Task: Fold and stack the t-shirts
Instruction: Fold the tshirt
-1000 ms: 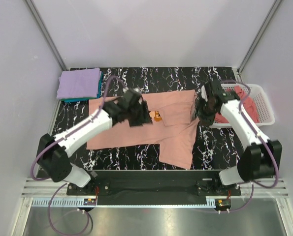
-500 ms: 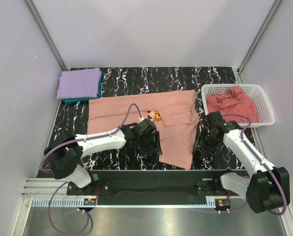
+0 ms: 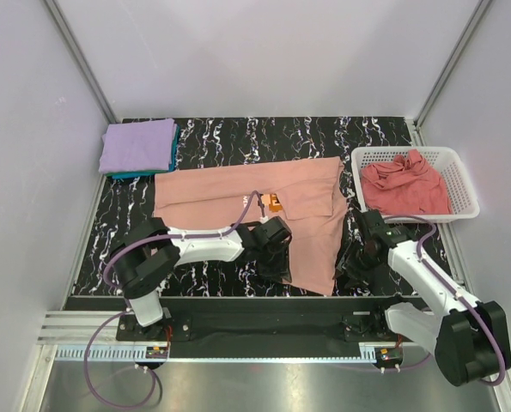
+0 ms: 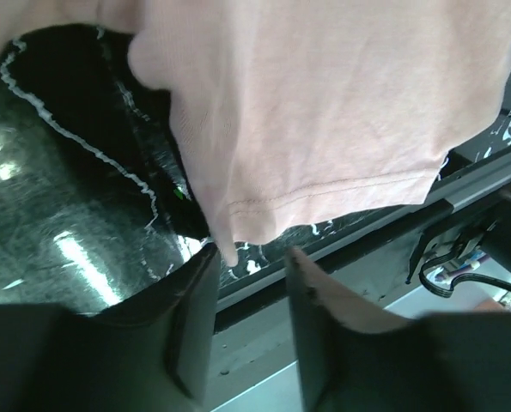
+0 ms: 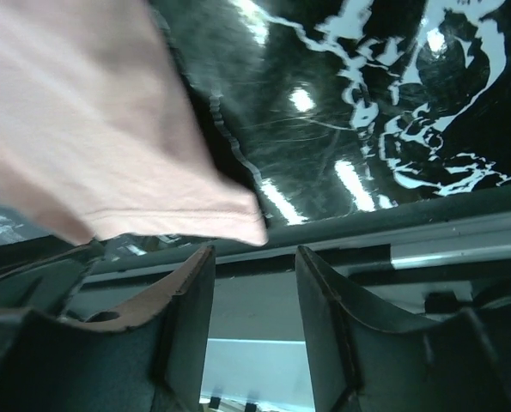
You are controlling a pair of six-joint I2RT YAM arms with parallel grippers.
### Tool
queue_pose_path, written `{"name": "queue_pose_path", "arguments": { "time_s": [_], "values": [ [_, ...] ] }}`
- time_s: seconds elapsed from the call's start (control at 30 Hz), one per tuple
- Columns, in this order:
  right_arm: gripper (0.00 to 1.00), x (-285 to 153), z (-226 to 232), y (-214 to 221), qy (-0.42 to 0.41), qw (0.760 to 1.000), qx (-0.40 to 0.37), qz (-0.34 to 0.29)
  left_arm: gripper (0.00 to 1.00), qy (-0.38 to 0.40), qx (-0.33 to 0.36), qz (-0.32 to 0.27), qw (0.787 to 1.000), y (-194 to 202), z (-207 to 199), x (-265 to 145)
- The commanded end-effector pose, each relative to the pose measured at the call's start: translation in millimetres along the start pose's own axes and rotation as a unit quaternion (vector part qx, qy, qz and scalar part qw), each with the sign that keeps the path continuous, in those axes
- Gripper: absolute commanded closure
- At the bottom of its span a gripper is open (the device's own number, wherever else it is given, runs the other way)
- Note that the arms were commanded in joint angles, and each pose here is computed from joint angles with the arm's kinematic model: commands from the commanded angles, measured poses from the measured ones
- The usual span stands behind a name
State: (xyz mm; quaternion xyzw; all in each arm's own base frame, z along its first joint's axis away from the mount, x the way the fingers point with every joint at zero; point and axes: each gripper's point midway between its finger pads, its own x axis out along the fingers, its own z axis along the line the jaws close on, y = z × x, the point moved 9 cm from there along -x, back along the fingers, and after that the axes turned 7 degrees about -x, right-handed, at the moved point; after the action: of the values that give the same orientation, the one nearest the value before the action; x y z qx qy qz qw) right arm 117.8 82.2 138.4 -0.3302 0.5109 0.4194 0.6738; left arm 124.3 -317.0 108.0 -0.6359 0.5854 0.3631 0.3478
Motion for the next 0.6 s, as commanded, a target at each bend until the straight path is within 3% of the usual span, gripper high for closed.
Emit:
{"name": "queue_pose_path", "arguments": {
  "time_s": [0.0, 0.03, 0.17, 0.4, 0.57],
  "values": [
    [0.51, 17, -4, 9, -0.007, 1.000, 0.020, 0.012, 0.66, 0.023, -0.007, 0.004, 1.000, -3, -17, -2],
    [0.51, 20, -4, 12, -0.010, 1.000, 0.015, 0.016, 0.76, 0.026, -0.010, 0.005, 1.000, -3, -19, -2],
    [0.54, 22, -3, 18, -0.020, 1.000, 0.010, 0.002, 0.86, 0.040, -0.029, 0.015, 0.999, -1, -24, -4],
    [0.56, 22, -3, 23, -0.038, 0.999, 0.007, -0.019, 0.86, 0.056, -0.044, 0.024, 0.997, -2, -32, -8],
    [0.57, 24, -3, 22, -0.004, 1.000, 0.006, -0.008, 0.86, 0.048, -0.046, 0.026, 0.997, 0, -29, -8]
  ]
}}
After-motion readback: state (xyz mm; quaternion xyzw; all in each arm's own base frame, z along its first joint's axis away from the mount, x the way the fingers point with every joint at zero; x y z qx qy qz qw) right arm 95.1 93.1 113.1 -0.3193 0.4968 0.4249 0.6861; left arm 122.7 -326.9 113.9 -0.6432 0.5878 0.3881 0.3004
